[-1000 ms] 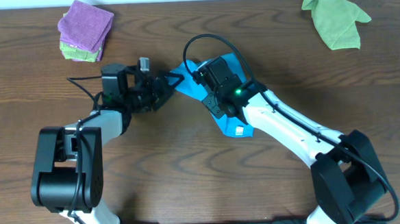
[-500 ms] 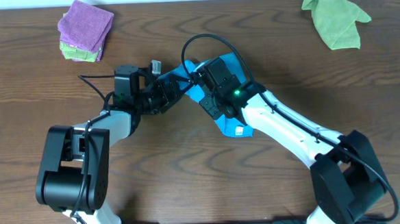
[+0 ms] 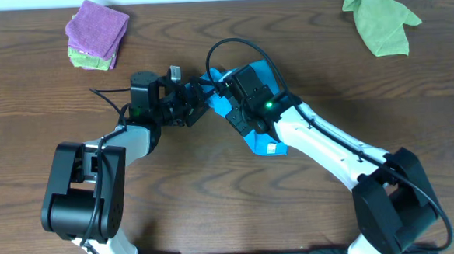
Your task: Fold the cloth
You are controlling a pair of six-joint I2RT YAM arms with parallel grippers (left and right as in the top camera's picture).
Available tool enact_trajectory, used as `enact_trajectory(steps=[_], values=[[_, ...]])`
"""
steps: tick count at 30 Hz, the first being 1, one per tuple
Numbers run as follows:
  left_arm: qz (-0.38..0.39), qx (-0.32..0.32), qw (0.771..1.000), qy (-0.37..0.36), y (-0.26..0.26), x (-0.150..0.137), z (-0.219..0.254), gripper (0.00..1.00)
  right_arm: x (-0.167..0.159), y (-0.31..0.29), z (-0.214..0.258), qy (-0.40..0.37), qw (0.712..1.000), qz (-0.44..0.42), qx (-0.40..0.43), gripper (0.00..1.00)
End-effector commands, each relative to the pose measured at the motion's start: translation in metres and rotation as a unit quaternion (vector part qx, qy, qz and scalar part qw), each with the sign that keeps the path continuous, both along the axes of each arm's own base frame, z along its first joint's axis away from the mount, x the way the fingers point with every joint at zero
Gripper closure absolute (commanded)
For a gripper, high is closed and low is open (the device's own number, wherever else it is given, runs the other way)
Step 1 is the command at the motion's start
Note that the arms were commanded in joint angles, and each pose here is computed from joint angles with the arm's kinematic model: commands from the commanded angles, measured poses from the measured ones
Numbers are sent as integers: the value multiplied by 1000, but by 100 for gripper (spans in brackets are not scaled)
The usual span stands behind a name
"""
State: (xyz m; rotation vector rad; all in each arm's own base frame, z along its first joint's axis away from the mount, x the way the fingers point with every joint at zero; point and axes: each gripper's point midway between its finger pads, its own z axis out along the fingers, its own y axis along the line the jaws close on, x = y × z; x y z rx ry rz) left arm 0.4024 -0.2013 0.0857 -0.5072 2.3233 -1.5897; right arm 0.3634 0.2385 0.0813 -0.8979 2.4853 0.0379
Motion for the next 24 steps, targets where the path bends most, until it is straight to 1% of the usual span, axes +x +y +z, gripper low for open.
enact_trajectory(steps=[1, 6, 8, 12, 14, 15, 18, 20, 22, 24], values=[[3, 6, 1000, 3, -1, 2, -7, 5, 2, 6, 11, -10, 1000, -1, 15, 99], [8, -10, 1000, -12, -2, 7, 3, 5, 1, 7, 11, -9, 1000, -1, 15, 99], [8, -15, 1000, -7, -3, 7, 4, 4, 1, 7, 11, -9, 1000, -1, 15, 99], [2, -11, 1000, 1, -6, 3, 0, 0, 1, 7, 11, -9, 1000, -1, 15, 99], [0, -8, 1000, 6, -6, 1, -2, 0, 1, 7, 11, -9, 1000, -1, 15, 99], [-5, -8, 1000, 9, -7, -1, -4, 5, 1, 7, 11, -9, 1000, -1, 15, 99], [-14, -2, 1000, 18, -11, -7, -9, 7, 2, 7, 11, -9, 1000, -1, 15, 99], [-16, 3, 1000, 23, -13, -9, -12, 11, 2, 7, 11, -9, 1000, -1, 15, 99], [-17, 4, 1000, 22, -14, -10, -12, 14, 2, 7, 11, -9, 1000, -1, 15, 99], [-16, 5, 1000, 23, -14, -10, -12, 20, 2, 7, 11, -9, 1000, -1, 15, 99]])
